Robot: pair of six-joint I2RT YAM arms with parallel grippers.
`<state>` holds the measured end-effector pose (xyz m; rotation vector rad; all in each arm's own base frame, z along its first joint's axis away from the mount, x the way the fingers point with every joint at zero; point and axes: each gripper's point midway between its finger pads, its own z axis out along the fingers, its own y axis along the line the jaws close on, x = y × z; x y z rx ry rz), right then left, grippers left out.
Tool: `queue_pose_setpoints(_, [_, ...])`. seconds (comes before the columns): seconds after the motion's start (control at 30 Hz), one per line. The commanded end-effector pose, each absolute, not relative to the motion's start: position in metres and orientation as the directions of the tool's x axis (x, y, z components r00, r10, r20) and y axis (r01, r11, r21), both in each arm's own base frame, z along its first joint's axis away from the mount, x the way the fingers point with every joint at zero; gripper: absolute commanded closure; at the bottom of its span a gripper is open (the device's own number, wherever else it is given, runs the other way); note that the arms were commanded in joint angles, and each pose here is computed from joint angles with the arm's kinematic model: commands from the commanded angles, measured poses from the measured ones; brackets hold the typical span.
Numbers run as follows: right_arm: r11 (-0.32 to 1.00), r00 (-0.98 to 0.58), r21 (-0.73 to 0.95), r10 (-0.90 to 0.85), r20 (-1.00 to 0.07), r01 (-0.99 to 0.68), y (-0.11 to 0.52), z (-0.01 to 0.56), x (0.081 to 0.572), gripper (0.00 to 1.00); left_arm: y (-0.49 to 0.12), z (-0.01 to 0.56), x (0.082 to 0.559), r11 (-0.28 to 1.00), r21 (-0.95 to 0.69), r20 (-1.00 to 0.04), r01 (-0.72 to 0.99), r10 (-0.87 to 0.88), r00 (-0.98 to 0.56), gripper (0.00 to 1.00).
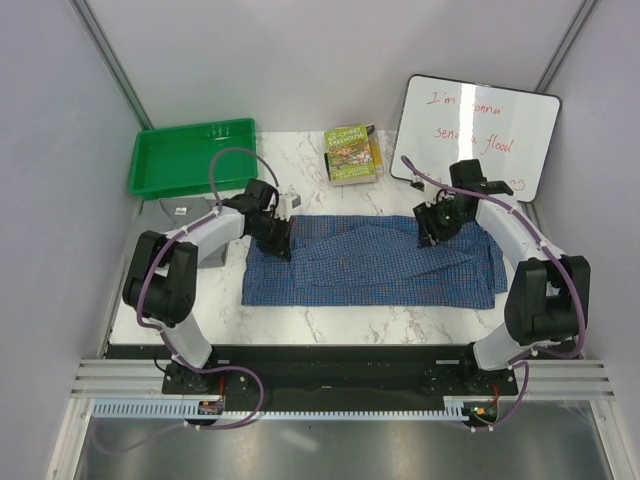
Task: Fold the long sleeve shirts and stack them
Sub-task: Fold the shirt
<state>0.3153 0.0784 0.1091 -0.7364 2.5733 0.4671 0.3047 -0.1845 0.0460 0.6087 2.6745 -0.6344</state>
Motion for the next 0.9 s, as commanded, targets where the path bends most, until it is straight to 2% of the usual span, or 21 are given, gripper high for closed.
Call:
queue_pose_setpoints(0.0, [0.787,-0.762,0.231,-0.405,-0.505,-0.571,0.095,0.102,0.322,0.53,-0.179,0.055,0.324,0.805,-0.290,-0.451,0.517,0.362,-0.816,0.98])
queue_pose_setpoints(0.17, [0.798,-0.764,0.203,-0.417,-0.493,-0.567,0.090,0.099,0.324,0.54,-0.175,0.059,0.333,0.809,-0.254,-0.455,0.531,0.384,-0.803,0.98])
queue_pose_setpoints(0.4, [0.803,-0.766,0.121,-0.494,-0.413,-0.583,0.059,0.087,0.300,0.70,-0.189,0.072,0.335,0.771,-0.305,-0.471,0.559,0.388,-0.792,0.94])
queue_pose_setpoints(0.63, [0.844,-0.813,0.026,-0.507,-0.288,-0.535,-0.004,0.062,0.285,0.72,-0.196,0.060,0.326,0.769,-0.316,-0.425,0.555,0.408,-0.808,0.95])
queue_pose_setpoints(0.87, [0.867,-0.836,-0.013,-0.485,-0.257,-0.499,-0.041,0.048,0.284,0.71,-0.197,0.056,0.326,0.767,-0.323,-0.417,0.555,0.411,-0.811,0.95])
